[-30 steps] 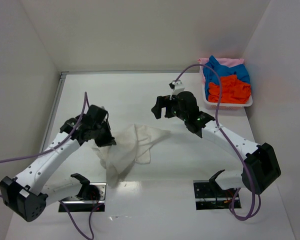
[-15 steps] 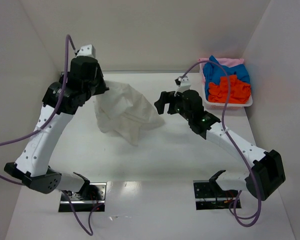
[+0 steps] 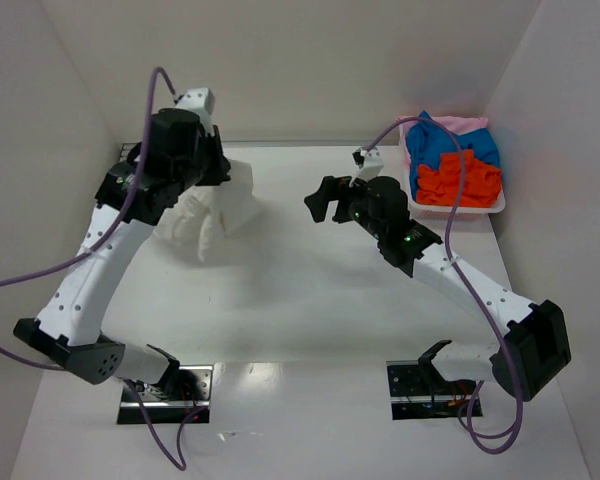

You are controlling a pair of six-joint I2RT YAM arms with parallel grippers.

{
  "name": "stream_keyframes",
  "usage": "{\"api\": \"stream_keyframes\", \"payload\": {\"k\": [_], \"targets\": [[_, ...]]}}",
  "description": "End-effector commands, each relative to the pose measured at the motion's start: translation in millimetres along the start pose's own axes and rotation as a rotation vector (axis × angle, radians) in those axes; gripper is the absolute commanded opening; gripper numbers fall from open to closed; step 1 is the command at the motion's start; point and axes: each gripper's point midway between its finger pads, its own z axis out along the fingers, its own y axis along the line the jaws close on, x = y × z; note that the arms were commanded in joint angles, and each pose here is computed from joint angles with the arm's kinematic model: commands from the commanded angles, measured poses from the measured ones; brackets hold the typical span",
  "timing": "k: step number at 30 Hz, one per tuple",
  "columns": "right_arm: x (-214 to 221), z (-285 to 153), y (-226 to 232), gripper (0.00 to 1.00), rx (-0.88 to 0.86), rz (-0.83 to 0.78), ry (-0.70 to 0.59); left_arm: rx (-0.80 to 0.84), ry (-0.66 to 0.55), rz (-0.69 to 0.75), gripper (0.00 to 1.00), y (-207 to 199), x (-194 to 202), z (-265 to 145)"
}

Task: Fold and stack the t-shirts
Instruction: Flatten out the tshirt

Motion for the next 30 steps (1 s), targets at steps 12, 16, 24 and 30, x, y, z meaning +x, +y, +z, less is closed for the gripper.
{"api": "stream_keyframes", "payload": {"k": [12,16,24,30], "targets": [[-31,-38,-29,1.00,0.127,0.048,-0.130,0.263,0.405,-0.026,0.03,-37,148,39],[-23,-38,-8,1.00,0.003,0.023,-0.079,0.297,0.384,-0.063,0.03,-48,143,48],[-6,-55,1,1.00,-0.071,0.045,-0.067,0.356,0.370,-0.267,0.07,-82,136,99],[-4,-72,-21,1.00,0.048,0.038,-0.068,0.342,0.415,-0.250,0.71,-95,164,116]]}}
